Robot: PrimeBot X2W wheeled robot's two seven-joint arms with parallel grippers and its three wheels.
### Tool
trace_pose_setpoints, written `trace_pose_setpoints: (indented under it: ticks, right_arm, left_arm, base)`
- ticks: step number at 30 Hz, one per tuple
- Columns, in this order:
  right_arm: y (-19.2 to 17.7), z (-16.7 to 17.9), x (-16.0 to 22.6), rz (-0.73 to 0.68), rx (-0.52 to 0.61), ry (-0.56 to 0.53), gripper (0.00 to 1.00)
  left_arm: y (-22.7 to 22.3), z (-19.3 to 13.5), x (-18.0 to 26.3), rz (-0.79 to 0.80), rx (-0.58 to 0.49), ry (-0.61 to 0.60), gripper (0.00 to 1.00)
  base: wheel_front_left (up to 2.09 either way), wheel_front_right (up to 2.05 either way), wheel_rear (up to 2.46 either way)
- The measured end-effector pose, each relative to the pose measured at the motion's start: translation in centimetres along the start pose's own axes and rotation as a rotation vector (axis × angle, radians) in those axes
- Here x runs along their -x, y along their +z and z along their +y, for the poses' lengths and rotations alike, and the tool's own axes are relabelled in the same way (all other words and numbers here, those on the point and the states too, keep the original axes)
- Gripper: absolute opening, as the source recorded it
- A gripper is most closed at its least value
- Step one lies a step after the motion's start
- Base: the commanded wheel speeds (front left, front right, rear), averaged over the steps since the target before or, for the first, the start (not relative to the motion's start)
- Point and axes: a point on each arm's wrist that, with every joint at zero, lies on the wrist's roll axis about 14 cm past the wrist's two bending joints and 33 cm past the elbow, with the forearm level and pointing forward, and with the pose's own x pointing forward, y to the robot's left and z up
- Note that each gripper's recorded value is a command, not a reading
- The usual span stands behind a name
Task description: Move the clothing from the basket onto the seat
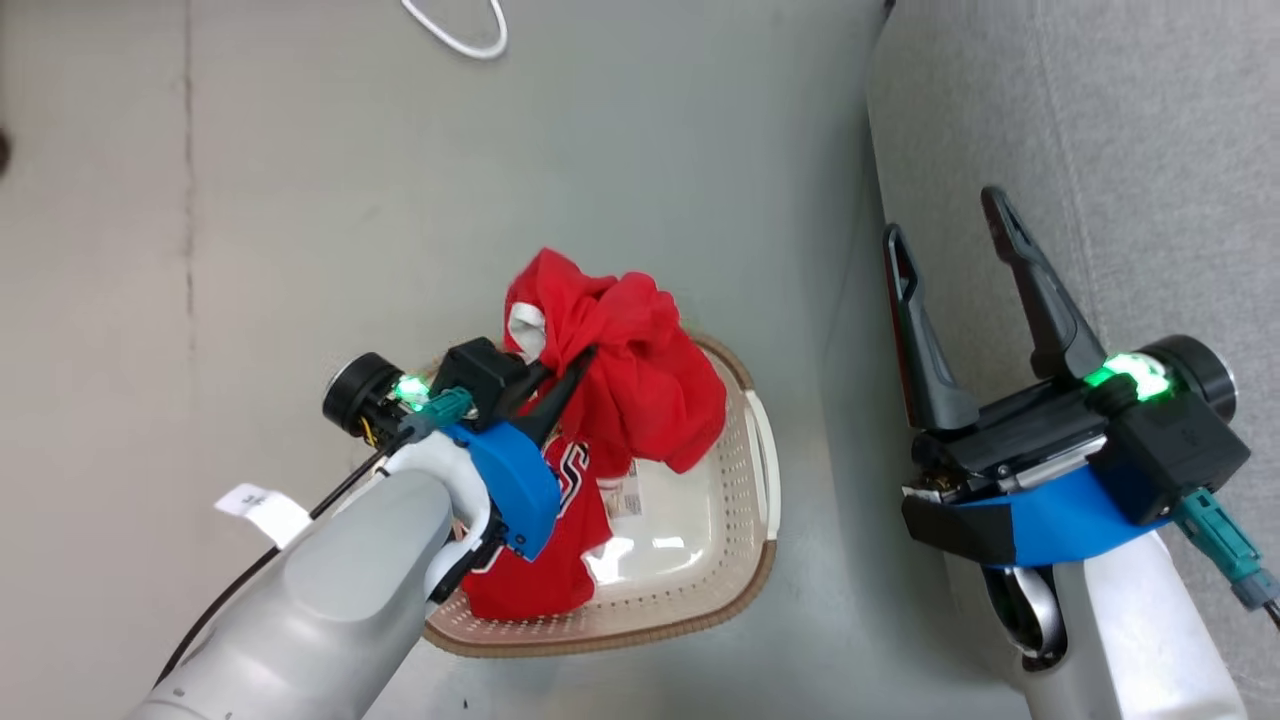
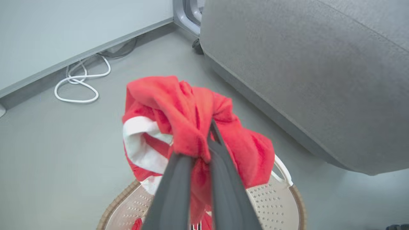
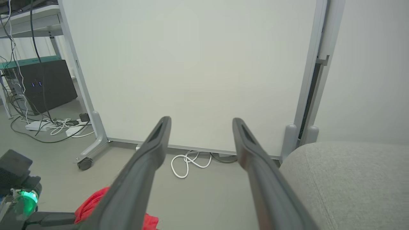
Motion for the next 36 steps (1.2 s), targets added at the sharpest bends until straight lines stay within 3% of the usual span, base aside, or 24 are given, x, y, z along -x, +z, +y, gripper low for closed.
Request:
trace_pose_setpoints:
  ticks: [21,36]
  right_arm:
    - [6.9,2.7,5.0,-0.095,0.004,0.023,1.0]
    - [8.9,3.4,7.1,-0.133,0.004,0.023,1.0]
  left_arm:
    - [17.4,-2.2,9.7,-0.561,-0.135,0.126,0.0]
    - [22.9,-5.4,13.7,-0.743,-0.237,0.111,0.0]
  base:
    - [0.0,0.0,0.0]
    - [0.0,0.0,0.0]
